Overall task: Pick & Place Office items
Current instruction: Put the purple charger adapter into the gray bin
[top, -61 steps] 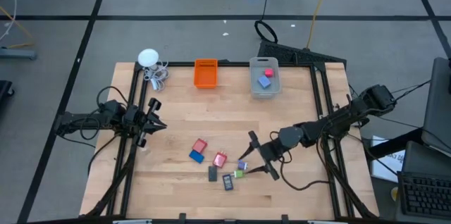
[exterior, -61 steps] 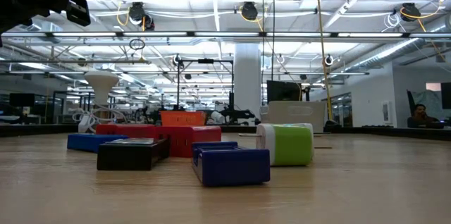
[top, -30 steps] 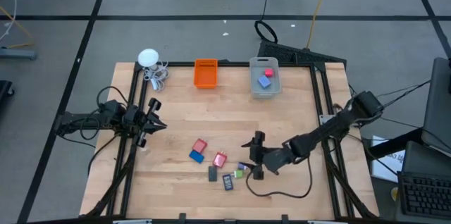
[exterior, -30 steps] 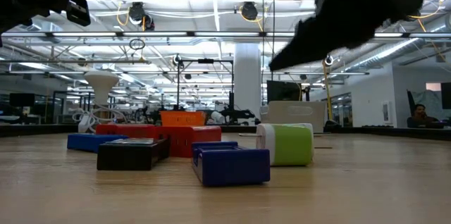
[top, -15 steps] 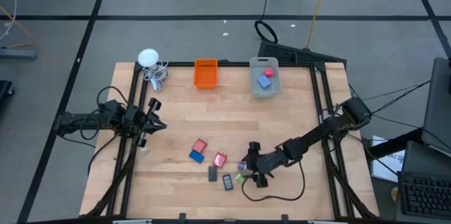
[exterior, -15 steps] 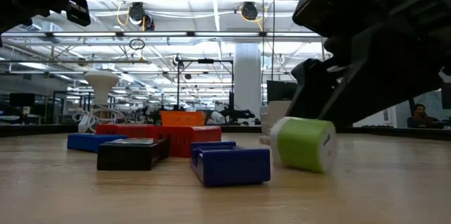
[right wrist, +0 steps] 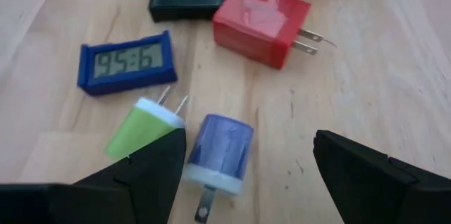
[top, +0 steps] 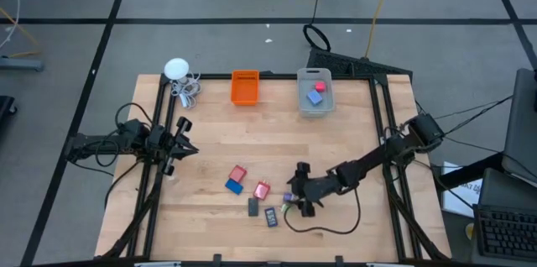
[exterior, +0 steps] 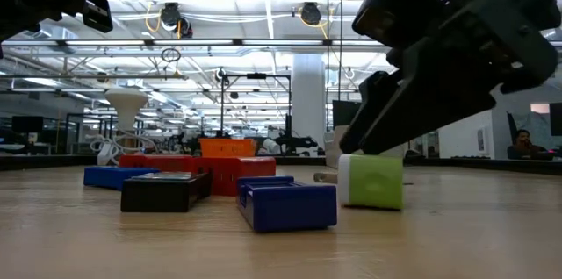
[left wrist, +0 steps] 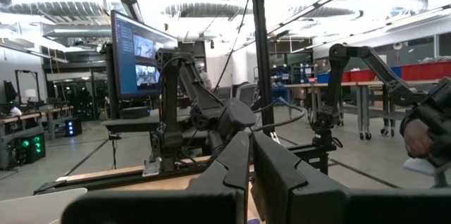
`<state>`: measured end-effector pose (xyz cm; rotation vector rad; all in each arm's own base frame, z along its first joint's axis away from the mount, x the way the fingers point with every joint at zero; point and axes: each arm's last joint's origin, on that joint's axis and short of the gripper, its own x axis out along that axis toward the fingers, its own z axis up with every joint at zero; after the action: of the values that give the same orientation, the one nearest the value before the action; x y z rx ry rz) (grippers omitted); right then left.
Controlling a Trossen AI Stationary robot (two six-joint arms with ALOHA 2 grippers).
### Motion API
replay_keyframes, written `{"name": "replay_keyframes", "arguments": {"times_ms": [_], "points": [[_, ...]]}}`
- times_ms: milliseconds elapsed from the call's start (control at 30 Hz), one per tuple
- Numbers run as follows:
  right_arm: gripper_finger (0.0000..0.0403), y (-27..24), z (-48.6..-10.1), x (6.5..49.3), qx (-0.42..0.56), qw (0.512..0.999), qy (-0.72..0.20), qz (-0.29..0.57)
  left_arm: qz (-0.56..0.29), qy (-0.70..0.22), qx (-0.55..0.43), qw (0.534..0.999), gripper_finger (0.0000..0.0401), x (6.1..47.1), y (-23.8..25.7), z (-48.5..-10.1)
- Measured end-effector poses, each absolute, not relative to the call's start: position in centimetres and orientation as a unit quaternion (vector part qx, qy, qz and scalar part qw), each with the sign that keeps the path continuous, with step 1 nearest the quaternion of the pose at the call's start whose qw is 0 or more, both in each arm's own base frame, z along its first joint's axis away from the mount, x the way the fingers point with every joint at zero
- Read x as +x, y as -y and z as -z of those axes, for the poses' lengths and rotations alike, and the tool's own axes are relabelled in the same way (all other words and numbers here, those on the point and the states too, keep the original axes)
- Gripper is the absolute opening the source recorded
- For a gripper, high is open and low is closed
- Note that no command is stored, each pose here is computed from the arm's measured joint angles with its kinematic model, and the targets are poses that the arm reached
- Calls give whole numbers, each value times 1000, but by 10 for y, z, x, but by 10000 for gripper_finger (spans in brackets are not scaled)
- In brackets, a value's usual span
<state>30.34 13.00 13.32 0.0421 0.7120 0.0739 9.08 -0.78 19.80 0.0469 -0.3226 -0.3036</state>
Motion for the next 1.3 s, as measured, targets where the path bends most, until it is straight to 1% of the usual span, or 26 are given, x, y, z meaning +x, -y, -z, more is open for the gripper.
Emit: {"name": "replay_keyframes", "arguments": {"times_ms": [267,433,667,1033,1300], "points": [[299,-134,-132,301,59,932,-355,-29,151,160,23,975,24,91,8,-198],[299,-147,-133,295,46,932,-356,-50,151,160,23,975,24,91,8,-198],[299,-149,-129,294,27,938,-345,-7,150,160,23,975,24,91,8,-198],[299,-142,-111,300,22,931,-364,9,150,160,23,975,24,91,8,-198],[299,-142,-113,303,31,937,-347,7,150,160,23,975,24,91,8,-198]]}}
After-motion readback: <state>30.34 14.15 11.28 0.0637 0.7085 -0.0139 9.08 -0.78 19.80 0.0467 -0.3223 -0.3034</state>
